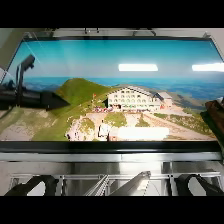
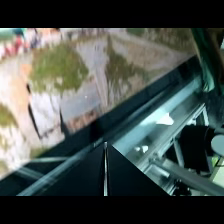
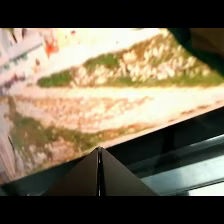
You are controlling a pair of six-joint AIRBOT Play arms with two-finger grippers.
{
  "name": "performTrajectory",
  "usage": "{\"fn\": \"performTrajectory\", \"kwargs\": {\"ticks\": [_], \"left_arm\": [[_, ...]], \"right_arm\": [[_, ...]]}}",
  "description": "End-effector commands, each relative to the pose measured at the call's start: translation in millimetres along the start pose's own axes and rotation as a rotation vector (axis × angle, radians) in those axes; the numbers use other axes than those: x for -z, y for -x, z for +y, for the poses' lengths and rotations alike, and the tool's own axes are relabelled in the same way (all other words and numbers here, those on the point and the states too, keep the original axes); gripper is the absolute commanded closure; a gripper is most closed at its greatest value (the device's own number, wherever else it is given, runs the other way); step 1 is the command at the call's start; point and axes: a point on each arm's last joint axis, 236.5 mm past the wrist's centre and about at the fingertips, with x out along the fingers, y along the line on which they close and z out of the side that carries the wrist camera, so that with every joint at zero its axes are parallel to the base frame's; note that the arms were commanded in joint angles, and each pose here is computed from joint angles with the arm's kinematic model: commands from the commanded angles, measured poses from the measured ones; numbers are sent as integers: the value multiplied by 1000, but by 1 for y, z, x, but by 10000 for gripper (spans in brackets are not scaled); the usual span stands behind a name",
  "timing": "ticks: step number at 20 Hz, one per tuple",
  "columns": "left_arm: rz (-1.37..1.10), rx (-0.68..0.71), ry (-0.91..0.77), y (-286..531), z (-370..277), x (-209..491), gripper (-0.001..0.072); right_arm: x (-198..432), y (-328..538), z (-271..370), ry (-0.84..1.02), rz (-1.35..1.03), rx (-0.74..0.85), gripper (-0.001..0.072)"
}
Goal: Fold the shirts.
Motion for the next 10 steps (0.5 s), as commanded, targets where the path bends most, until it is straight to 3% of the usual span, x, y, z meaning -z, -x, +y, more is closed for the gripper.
{"fn": "performTrajectory", "kwargs": {"ticks": [1,3,10], "left_arm": [[28,-65,28,-19,19,67,688],[35,-65,38,-28,23,91,686],[43,-73,57,-37,28,117,689]], "right_arm": [[89,-48,30,55,39,-141,697],[116,-70,53,87,48,-253,697],[129,-73,90,114,83,-378,696]]}}
